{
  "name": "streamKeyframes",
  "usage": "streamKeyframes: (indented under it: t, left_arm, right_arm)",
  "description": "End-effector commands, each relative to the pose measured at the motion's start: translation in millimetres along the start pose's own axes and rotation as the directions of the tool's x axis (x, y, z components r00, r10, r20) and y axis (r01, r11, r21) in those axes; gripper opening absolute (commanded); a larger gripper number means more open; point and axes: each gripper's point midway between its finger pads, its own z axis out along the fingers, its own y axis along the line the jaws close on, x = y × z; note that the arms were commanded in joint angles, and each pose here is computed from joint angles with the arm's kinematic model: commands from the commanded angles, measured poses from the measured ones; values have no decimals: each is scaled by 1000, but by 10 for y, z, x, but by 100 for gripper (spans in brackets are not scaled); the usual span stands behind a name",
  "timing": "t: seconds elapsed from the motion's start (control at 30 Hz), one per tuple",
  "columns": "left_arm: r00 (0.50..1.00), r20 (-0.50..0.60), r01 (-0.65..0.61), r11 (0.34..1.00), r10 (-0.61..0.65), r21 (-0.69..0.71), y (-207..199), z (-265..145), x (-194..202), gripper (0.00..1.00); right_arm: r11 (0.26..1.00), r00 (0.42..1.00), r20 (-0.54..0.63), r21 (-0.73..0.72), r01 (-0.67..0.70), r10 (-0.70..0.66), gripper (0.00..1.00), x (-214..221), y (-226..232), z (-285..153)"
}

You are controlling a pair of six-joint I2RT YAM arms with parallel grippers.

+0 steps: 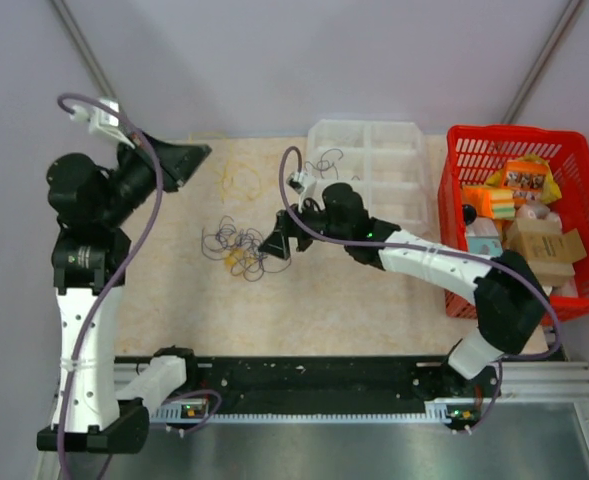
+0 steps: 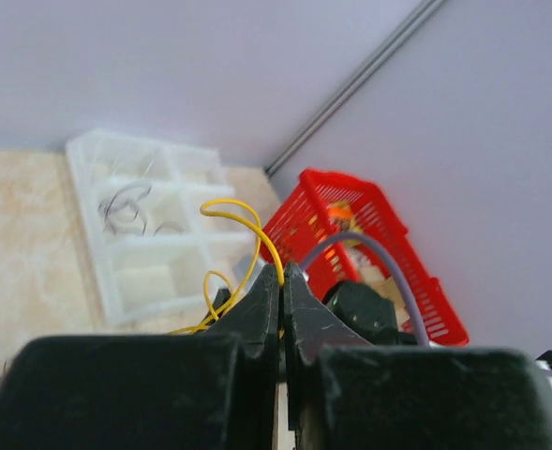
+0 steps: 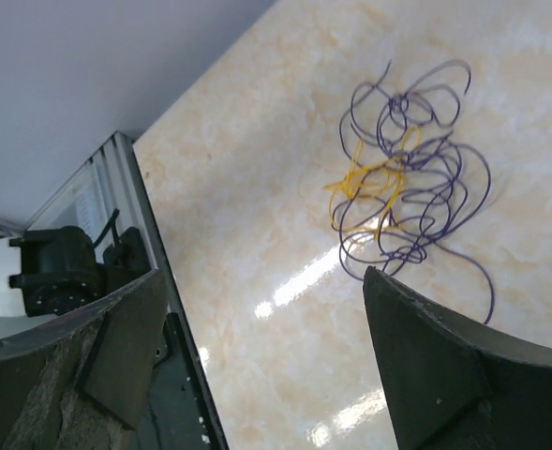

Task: Untangle the cables

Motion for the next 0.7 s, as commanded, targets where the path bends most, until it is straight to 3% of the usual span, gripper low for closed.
streamKeyframes:
  t: [0.0, 0.07, 0.23, 0.4, 0.53, 0.67]
  left_arm:
    - [973, 195, -163, 965, 123, 204, -1094, -449, -711, 0]
    - [977, 186, -136, 977, 105, 163, -1088, -472, -755, 0]
    - [999, 15, 46, 955, -53, 293, -950, -247, -359, 0]
    - [986, -73, 167, 932, -151, 321, -784, -199, -58, 0]
    - [980, -93, 194, 933, -173, 303, -680, -172, 83, 0]
    - [972, -106, 229, 934, -207, 273, -563, -143, 181, 0]
  right_arm:
    - [986, 977, 127, 31, 166, -169, 85, -499, 250, -376]
    - [979, 962, 184, 30, 202, -204, 88, -690, 383, -564]
    - [968, 929, 297, -53, 246, -220, 91, -1158, 910, -970]
    - [932, 873, 379, -69, 356, -305, 95, -1529, 1245, -1258]
    - [917, 897, 356, -197, 347, -263, 94, -1550, 1486, -1109]
    - [934, 897, 369, -163, 319, -242, 93, -1599, 1520, -912]
